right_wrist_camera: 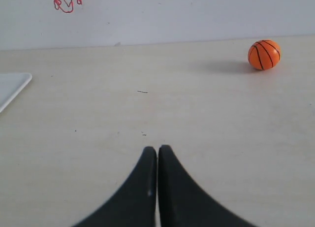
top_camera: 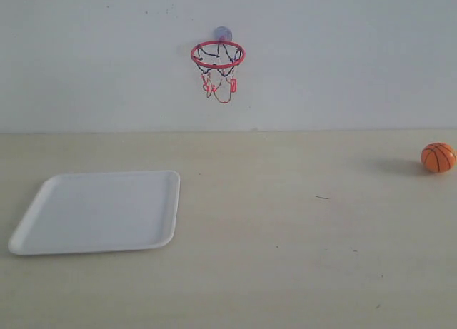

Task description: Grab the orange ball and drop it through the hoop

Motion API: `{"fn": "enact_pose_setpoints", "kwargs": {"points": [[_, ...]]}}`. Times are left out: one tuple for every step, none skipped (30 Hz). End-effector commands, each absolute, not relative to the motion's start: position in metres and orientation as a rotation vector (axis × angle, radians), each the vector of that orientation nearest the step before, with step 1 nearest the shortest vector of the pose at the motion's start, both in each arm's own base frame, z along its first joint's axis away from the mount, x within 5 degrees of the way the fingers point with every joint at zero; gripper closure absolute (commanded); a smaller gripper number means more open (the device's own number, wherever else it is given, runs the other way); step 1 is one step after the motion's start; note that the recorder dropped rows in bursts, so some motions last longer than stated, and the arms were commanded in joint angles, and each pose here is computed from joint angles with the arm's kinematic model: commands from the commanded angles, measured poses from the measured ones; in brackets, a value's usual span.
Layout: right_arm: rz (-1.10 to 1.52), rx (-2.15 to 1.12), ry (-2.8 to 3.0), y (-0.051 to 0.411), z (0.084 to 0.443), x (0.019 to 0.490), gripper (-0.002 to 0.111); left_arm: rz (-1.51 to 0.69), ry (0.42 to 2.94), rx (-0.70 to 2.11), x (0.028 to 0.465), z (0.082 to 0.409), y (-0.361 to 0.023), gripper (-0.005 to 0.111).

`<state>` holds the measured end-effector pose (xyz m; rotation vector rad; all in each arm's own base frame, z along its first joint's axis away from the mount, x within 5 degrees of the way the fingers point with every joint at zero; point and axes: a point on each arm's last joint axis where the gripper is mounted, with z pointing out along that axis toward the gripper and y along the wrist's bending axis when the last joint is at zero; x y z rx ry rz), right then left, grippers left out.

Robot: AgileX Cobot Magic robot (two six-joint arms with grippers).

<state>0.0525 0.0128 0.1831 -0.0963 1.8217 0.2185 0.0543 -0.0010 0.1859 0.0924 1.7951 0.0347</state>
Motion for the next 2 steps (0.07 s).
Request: {"fn": "enact_pose_setpoints", "kwargs": {"points": [[0.219, -0.1, 1.816, 0.0129, 0.1834, 0.0523, 0.109, 0.041, 1.798, 0.098, 0.0541, 0.1846, -0.0008, 0.103], [0.219, -0.1, 1.816, 0.0129, 0.1834, 0.0523, 0.109, 0.041, 1.798, 0.098, 0.0541, 0.1846, -0.0008, 0.103]]}}
